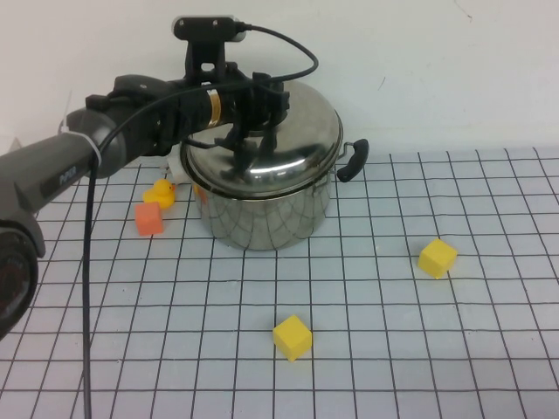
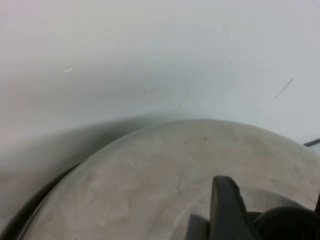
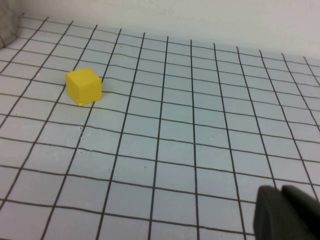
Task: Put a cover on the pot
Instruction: Place the pot lid on the pot
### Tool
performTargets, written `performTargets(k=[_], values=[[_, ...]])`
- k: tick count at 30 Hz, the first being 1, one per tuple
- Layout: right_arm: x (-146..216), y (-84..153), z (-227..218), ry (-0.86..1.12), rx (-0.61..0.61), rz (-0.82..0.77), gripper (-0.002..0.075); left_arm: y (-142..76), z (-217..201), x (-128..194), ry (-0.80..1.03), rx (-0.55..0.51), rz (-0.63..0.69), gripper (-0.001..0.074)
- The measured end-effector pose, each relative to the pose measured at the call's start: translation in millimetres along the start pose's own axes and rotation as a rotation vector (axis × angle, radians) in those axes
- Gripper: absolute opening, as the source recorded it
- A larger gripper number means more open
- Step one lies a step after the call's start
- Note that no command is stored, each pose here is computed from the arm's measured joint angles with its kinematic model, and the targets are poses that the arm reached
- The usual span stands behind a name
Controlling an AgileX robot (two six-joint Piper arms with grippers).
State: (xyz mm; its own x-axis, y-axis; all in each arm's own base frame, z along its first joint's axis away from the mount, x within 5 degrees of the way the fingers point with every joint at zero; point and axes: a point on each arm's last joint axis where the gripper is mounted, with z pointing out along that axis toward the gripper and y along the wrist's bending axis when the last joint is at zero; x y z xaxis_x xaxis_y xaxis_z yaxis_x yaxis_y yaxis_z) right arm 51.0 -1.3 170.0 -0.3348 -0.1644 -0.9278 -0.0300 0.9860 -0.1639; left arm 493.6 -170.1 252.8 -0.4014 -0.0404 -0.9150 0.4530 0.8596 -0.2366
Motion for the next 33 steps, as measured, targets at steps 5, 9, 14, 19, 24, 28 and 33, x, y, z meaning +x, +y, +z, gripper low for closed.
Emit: performTargets(k=[5, 9, 14, 19, 24, 28, 33], values=[[0, 0, 0, 0.000, 0.000, 0.000, 0.0009, 5, 1, 16, 0.032, -0.049, 0.040, 0.0312], [0, 0, 0, 0.000, 0.000, 0.000, 0.0009, 5, -1, 16, 0.032, -0.059, 0.049, 0.0312], [0, 0, 0, 0.000, 0.000, 0.000, 0.0009, 5, -2, 16, 0.031, -0.065, 0.047, 0.0312], [0, 0, 0, 0.000, 0.000, 0.000, 0.0009, 6, -2, 15, 0.023, -0.084, 0.049, 0.0312], [0, 0, 0, 0.000, 0.000, 0.000, 0.0009, 6, -1, 11, 0.012, -0.085, 0.055, 0.0312], [0, 0, 0, 0.000, 0.000, 0.000, 0.0009, 6, 0, 9, 0.003, -0.084, 0.058, 0.0312], [0, 0, 0, 0.000, 0.000, 0.000, 0.0009, 6, 0, 8, 0.003, -0.084, 0.065, 0.0312]])
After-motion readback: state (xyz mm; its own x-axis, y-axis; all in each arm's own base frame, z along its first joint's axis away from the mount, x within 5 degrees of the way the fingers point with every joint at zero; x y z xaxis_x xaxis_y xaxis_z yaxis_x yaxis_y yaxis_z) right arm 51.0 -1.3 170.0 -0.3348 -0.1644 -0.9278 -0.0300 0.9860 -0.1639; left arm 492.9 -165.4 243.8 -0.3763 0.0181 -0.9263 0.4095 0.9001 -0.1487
